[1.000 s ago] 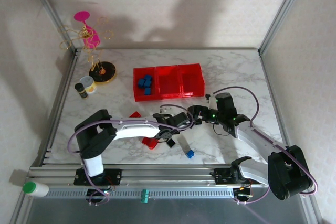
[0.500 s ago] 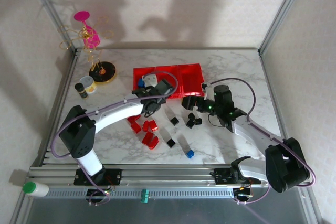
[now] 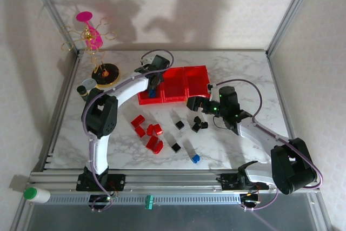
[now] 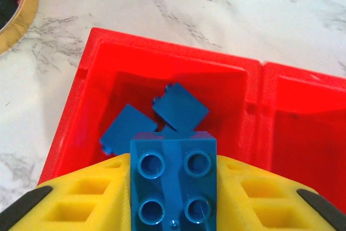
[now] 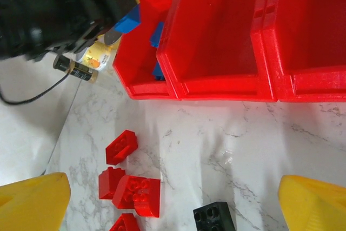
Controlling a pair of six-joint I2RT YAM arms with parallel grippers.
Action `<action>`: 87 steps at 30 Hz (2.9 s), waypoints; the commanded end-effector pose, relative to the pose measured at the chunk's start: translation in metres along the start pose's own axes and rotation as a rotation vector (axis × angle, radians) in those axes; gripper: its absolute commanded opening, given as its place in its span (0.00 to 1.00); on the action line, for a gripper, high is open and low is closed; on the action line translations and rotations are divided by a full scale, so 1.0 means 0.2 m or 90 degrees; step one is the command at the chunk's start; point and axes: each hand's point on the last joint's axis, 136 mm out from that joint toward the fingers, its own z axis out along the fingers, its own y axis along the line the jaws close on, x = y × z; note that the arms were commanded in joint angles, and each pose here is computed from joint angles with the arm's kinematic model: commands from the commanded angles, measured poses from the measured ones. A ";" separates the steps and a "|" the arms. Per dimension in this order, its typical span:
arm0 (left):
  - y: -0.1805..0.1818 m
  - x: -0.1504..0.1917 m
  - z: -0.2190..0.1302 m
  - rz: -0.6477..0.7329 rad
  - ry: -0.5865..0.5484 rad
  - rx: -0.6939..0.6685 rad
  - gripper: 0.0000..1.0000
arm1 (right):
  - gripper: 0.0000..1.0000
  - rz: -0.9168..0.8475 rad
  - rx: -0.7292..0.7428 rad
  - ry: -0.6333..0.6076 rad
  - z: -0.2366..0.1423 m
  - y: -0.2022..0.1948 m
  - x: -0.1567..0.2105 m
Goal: Sort the legos into containers by color
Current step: Place the lego in the container, then pick up the lego from the middle-left of the table.
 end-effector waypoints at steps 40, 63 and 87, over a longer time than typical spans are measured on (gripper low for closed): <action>-0.14 0.37 -0.86 0.090 0.005 0.238 0.48 | 0.99 0.032 0.097 0.016 -0.08 -0.15 -0.04; -0.42 1.46 -1.33 0.414 0.132 0.456 0.55 | 0.99 0.147 0.267 0.096 -0.37 -0.40 0.43; -0.42 1.90 -1.16 0.540 0.181 0.428 0.43 | 0.99 0.175 0.283 0.063 -0.42 -0.45 0.43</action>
